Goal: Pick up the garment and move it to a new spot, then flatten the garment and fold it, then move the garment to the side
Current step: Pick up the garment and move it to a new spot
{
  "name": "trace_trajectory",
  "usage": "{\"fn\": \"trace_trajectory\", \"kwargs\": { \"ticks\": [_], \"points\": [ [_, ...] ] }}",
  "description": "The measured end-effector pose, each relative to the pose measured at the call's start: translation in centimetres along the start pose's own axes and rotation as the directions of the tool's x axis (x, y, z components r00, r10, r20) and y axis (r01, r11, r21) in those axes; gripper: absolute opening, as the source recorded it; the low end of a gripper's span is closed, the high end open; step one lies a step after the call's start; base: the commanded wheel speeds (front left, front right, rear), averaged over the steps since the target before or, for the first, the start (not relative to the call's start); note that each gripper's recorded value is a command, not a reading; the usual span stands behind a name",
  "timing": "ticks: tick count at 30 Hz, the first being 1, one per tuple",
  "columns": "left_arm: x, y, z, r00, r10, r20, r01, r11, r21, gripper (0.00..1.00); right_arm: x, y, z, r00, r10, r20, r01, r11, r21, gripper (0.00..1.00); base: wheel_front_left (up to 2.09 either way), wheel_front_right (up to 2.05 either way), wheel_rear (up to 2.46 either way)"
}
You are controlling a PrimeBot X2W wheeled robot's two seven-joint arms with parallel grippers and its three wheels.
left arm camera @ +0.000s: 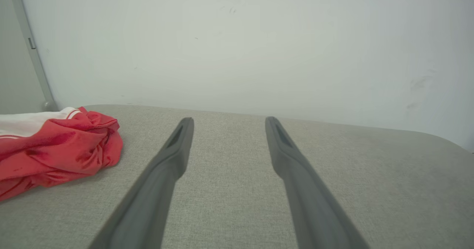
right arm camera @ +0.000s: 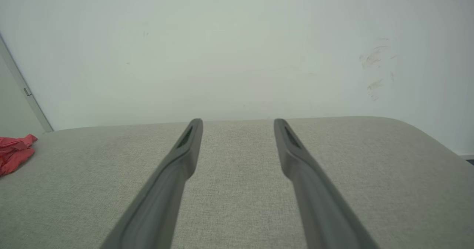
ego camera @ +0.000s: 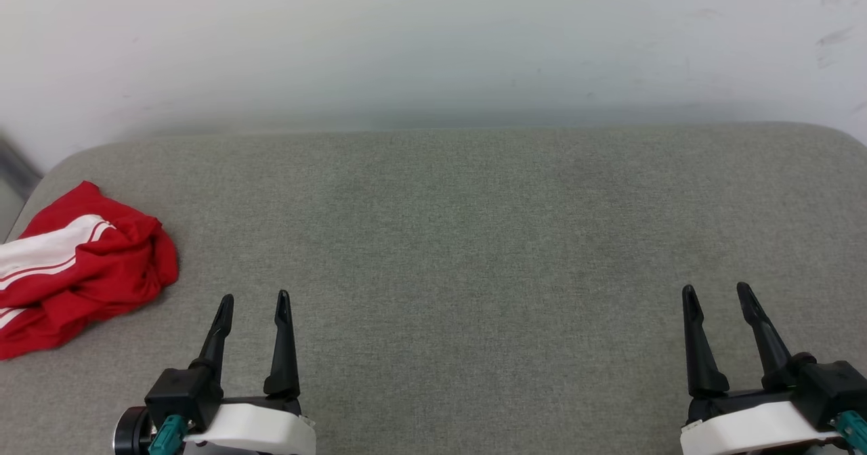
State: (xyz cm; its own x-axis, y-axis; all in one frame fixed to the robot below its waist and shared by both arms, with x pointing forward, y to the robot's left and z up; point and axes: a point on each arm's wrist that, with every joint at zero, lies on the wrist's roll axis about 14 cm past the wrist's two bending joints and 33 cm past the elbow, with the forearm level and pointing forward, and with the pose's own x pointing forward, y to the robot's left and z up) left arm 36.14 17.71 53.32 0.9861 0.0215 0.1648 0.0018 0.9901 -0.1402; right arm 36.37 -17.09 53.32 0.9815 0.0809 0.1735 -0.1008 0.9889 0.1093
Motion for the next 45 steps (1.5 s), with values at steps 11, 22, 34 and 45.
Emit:
{"fn": "trace_trajectory", "kwargs": {
  "ticks": [11, 22, 34, 45],
  "points": [
    [-1.4, 3.0, 0.5, 0.996, 0.09, 0.008, -0.091, 0.996, 0.012, 1.0, 1.0, 2.4, -0.7, 0.997, 0.077, -0.017, -0.077, 0.997, -0.003, 1.0, 0.0, 0.0, 0.0],
    [-4.8, 7.9, 1.6, 0.965, 0.26, 0.028, -0.261, 0.965, 0.028, 1.0, 3.0, 7.2, -1.8, 0.974, 0.222, -0.034, -0.222, 0.975, 0.008, 1.0, 0.0, 0.0, 0.0],
    [-9.9, 13.3, 3.0, 0.887, 0.458, 0.058, -0.461, 0.886, 0.055, 1.0, 4.5, 13.5, -3.2, 0.914, 0.402, -0.055, -0.402, 0.916, 0.015, 1.0, 0.0, 0.0, 0.0],
    [-13.4, 16.0, 3.8, 0.821, 0.566, 0.076, -0.57, 0.82, 0.06, 1.0, 4.9, 17.3, -4.0, 0.865, 0.498, -0.062, -0.496, 0.867, 0.035, 1.0, 0.0, 0.0, 0.0]
  ]
}}
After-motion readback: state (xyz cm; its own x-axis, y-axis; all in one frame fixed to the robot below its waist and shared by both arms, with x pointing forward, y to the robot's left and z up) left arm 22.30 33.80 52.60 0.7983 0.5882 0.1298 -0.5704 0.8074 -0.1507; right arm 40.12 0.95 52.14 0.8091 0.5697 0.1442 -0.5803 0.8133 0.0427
